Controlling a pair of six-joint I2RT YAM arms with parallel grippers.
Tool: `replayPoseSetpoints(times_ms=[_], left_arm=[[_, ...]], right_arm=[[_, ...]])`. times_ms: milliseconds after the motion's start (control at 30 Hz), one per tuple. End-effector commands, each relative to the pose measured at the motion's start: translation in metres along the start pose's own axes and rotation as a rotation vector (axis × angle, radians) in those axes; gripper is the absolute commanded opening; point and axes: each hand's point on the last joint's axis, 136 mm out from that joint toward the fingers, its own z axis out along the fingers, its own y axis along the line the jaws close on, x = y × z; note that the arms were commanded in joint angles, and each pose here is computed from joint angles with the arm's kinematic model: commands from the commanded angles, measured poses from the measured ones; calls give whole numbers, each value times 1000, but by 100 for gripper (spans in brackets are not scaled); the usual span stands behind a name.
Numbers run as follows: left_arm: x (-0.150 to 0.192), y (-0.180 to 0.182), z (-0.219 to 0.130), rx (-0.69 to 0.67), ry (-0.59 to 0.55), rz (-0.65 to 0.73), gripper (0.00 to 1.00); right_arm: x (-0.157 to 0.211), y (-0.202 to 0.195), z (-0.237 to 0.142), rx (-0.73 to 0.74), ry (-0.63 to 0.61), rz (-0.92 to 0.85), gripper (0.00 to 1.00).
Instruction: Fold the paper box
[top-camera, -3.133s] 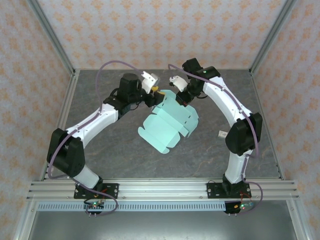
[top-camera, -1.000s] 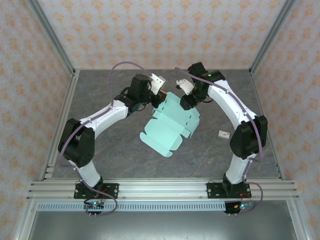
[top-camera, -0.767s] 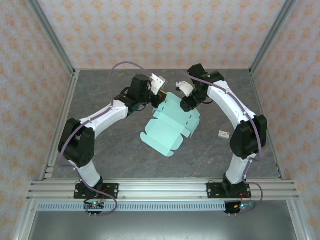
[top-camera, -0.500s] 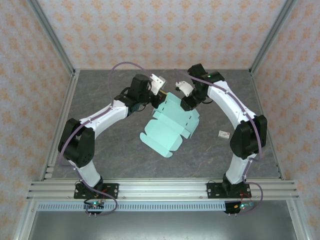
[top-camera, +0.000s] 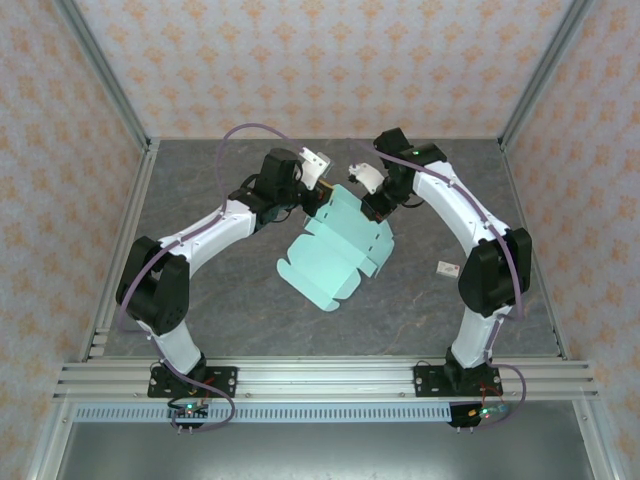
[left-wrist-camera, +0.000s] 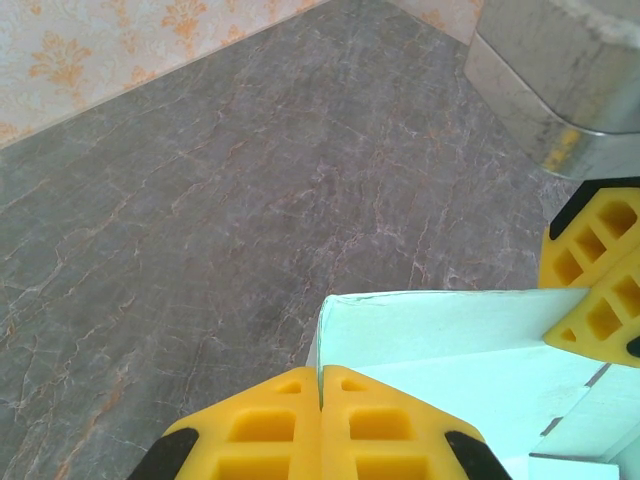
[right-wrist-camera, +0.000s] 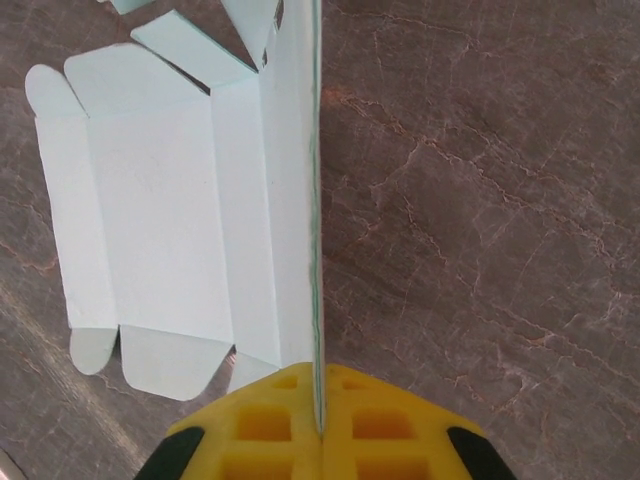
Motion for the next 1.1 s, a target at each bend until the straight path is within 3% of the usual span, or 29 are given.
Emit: replayPoseSetpoints(times_ms=[0, 267, 600, 833, 1067], left_arm=[[-20, -1, -15, -9, -46, -2, 0], [-19, -5, -9, -119, -76, -55, 2], [-17, -13, 9, -271, -137, -189, 8], [-20, -25, 19, -195, -216, -332, 10], [-20, -36, 25, -124, -214, -334, 19]], right_arm=[[-9, -5, -9, 46, -47, -1, 0], [-22, -9, -16, 87, -89, 129, 0], [-29, -10, -13, 168, -98, 159, 0], [-36, -9, -13, 164, -131, 189, 0], [-33, -12, -11, 176, -114, 188, 0]])
